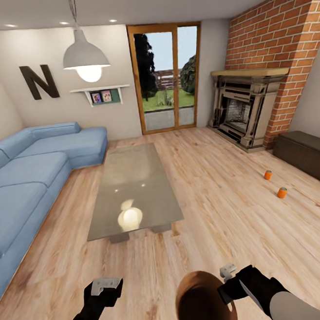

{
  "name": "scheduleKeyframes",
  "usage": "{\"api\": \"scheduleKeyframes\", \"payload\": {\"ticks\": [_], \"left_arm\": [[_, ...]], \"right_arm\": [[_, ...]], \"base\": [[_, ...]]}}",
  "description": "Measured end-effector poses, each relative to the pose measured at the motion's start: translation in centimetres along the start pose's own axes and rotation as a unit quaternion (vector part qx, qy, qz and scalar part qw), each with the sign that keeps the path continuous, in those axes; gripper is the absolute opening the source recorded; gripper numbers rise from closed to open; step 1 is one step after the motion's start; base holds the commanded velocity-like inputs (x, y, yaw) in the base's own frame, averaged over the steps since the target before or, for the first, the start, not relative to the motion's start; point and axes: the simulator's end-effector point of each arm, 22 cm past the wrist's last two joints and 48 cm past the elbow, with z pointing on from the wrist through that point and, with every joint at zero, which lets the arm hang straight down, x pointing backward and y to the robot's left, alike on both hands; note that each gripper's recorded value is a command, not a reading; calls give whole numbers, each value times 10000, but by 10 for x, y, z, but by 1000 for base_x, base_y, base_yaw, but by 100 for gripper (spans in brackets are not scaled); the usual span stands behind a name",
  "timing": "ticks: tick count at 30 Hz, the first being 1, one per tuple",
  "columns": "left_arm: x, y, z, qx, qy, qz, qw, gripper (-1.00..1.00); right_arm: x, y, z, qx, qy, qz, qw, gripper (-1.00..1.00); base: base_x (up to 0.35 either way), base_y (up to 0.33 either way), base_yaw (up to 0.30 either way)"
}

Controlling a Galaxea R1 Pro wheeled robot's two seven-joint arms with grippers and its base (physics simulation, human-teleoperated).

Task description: Put the three can of soda from the living room inside the tash can in the kitchen.

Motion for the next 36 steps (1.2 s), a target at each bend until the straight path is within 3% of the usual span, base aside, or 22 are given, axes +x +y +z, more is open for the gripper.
{"api": "scheduleKeyframes", "payload": {"ticks": [14,25,36], "left_arm": [[5,0,1,3,20,-5,10000,100],[5,0,1,2,19,0,10000,100],[6,0,1,3,35,-6,10000,100]], "right_arm": [[1,1,1,-4,8,4,10000,-100],[2,1,1,-1,22,-11,10000,-100],[4,2,1,-3,29,-9,10000,-100]], "base": [[-95,61,0],[-266,1,0],[-36,63,0]]}}
